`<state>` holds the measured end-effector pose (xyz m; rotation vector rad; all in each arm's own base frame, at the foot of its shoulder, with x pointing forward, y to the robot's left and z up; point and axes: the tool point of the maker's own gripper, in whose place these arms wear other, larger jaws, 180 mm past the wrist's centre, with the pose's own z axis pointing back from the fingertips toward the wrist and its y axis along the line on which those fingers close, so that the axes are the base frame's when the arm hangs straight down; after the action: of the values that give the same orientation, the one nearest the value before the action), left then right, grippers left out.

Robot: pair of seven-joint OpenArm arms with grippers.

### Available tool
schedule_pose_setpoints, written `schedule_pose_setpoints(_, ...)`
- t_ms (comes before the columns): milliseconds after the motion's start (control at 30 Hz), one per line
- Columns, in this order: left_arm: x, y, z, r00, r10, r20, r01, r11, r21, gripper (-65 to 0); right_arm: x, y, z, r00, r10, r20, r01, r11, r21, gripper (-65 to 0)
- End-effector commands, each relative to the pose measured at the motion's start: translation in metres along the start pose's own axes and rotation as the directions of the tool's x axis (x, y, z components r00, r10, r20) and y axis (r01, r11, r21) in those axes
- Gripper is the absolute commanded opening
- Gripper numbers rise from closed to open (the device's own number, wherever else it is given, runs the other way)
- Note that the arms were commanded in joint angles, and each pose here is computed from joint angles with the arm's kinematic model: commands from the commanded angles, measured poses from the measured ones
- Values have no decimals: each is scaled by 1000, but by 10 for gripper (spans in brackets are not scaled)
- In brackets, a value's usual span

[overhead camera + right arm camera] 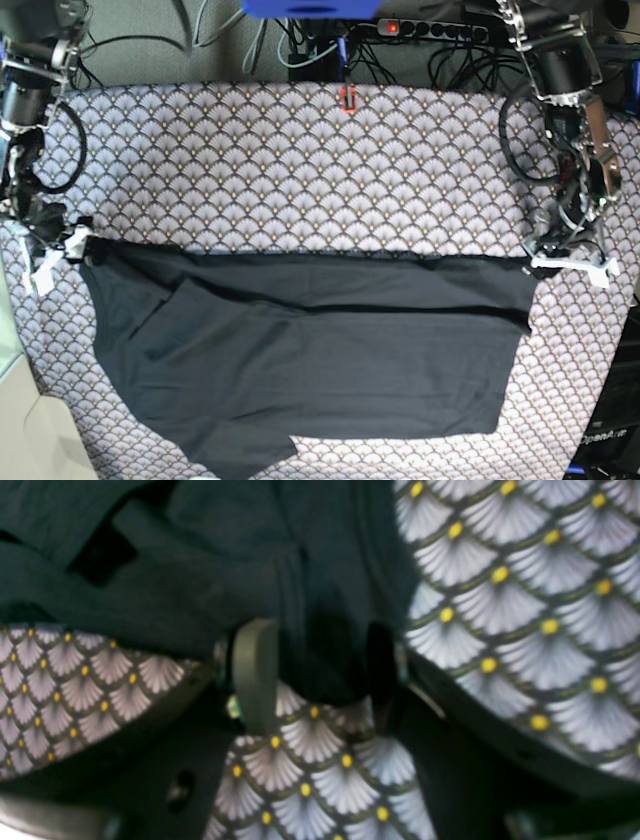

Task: Fold the T-shirt properly
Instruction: 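Lower the folded edge onto the shirt and open both grippers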

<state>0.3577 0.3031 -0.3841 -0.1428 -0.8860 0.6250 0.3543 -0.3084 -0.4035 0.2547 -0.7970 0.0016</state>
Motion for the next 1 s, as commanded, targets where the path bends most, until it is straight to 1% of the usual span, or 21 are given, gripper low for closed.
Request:
schedule_pose_setpoints(0, 22, -5, 4, 998, -13, 56, 14, 1000, -16, -346, 25, -10, 10, 998, 14, 67, -13, 1000, -17, -346)
schedule_pose_setpoints(167, 25, 5, 7, 998, -26, 56, 26, 1000, 0, -346, 8, -18, 4, 998, -45, 32, 46, 999, -17, -345)
schedule_pose_setpoints(300, 26, 6, 7, 998, -27, 60, 27, 1000, 2, -338, 5, -19, -1, 996, -72, 53, 73, 997, -12, -345)
schedule_pose_setpoints(400, 26, 6, 7, 998, -28, 62, 27, 1000, 3, -308, 2, -18, -2, 996, -79, 47, 79, 997, -10, -348)
schedule_pose_setpoints(600, 32, 3, 6, 997, -26, 75, 26, 1000, -2, -305, 0, -11, -6, 995, -86, 46, 86, 996, 3, -359)
schedule_pose_setpoints(667, 40, -4, 3, 996, -20, 89, 21, 1000, -10, -305, -2, -4, -11, 994, -97, 50, 96, 995, 19, -409)
schedule_pose_setpoints(767, 43, -10, 2, 995, -17, 95, 19, 1000, -23, -304, -5, 0, -13, 994, -102, 43, 101, 995, 26, -524)
schedule_pose_setpoints(833, 44, -11, 1, 995, -17, 98, 19, 1000, -23, -304, -5, 1, -13, 994, -101, 41, 100, 995, 27, -576)
schedule_pose_setpoints(900, 49, -13, -3, 993, 0, 115, 3, 1000, -27, -304, -6, 2, -14, 995, -96, 36, 95, 995, 30, -584)
schedule_pose_setpoints(967, 44, -9, -11, 994, 19, 108, -18, 1000, -15, -304, -8, 6, -16, 996, -84, 24, 83, 996, 37, -584)
